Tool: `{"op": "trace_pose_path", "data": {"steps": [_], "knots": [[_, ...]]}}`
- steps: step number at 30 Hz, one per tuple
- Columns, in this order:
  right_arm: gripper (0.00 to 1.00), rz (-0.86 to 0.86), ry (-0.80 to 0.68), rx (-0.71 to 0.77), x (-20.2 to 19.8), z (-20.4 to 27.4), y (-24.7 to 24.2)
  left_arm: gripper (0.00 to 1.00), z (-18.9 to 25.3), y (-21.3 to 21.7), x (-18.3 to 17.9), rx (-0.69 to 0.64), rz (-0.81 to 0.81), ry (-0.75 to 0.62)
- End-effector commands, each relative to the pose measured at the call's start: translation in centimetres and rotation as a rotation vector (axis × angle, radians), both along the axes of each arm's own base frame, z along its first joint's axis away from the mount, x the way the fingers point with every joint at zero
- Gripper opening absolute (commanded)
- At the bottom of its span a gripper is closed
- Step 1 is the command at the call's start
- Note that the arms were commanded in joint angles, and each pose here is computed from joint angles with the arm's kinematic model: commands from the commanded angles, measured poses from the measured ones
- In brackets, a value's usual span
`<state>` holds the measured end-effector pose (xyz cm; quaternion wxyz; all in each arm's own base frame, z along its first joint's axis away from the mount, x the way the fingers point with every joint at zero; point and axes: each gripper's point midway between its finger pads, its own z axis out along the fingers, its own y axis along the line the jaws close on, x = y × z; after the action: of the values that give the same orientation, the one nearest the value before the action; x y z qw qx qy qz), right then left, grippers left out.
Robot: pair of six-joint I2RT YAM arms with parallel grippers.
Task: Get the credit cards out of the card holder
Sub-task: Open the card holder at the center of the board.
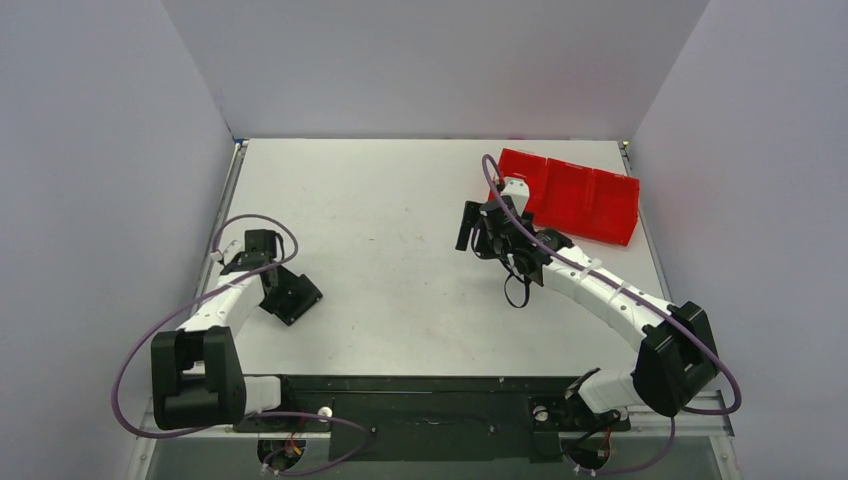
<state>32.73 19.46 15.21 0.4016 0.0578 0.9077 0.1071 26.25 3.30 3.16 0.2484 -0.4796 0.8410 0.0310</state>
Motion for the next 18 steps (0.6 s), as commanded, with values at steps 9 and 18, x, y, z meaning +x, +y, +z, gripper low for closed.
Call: {"op": "trace_pose_path", "data": {"steps": [9,18], "knots": [[0.93,-0.017,-0.045,0.044,0.9,1.0,-0.1,0.46,2.0,-1.5,1.9,0.061,-0.045,-0.031],[0.92,-0.021,-0.043,0.041,0.7,0.9,-0.4,0.46,2.3,-1.8,2.1,0.106,-0.051,-0.025]]}}
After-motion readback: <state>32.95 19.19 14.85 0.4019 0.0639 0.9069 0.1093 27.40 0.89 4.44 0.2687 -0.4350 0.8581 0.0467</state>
